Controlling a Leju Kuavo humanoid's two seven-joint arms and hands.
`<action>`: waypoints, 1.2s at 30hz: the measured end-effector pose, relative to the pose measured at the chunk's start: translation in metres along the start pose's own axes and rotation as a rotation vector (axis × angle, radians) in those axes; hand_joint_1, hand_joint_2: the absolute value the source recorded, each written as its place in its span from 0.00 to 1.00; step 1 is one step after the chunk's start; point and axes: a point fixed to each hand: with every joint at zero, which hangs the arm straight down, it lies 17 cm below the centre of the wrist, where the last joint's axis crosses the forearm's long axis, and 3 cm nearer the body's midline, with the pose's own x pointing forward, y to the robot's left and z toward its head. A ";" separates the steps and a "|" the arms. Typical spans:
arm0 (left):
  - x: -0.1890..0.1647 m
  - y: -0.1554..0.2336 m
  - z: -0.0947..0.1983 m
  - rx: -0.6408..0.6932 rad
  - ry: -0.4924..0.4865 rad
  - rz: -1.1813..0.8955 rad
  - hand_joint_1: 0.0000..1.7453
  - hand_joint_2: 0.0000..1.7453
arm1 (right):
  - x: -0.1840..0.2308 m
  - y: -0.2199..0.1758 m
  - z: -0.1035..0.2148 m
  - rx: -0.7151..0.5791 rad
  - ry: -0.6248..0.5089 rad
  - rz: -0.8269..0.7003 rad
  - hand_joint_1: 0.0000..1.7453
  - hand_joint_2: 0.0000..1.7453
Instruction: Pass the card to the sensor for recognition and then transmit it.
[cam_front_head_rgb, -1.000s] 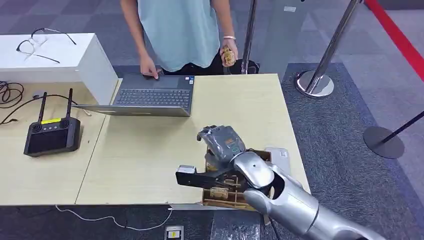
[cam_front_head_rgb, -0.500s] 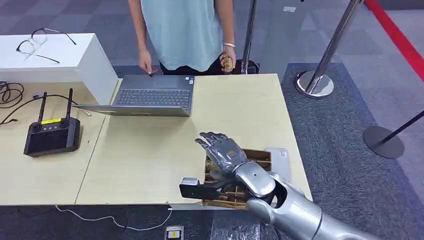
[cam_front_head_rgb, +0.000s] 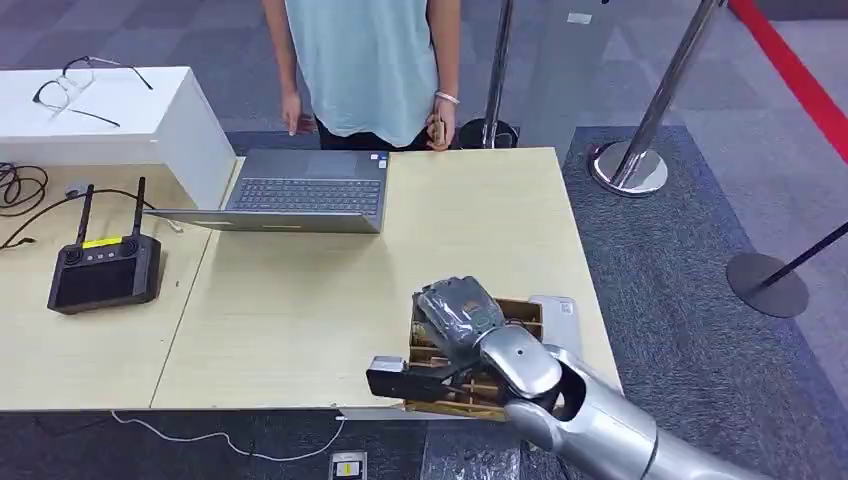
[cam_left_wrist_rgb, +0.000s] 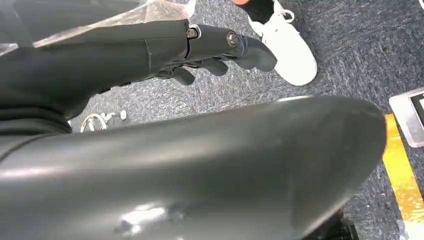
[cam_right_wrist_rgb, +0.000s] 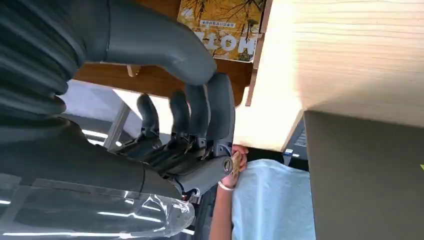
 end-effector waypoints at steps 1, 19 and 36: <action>0.000 0.000 0.000 0.000 0.000 0.000 0.00 0.00 | 0.000 0.000 0.001 -0.001 0.000 0.000 0.61 1.00; 0.000 0.001 0.000 0.002 0.000 0.001 0.00 0.00 | -0.005 0.001 0.006 0.001 0.002 0.006 0.44 1.00; 0.001 0.001 0.000 0.005 -0.004 -0.008 0.00 0.00 | -0.019 0.003 0.005 -0.002 0.030 0.002 0.49 1.00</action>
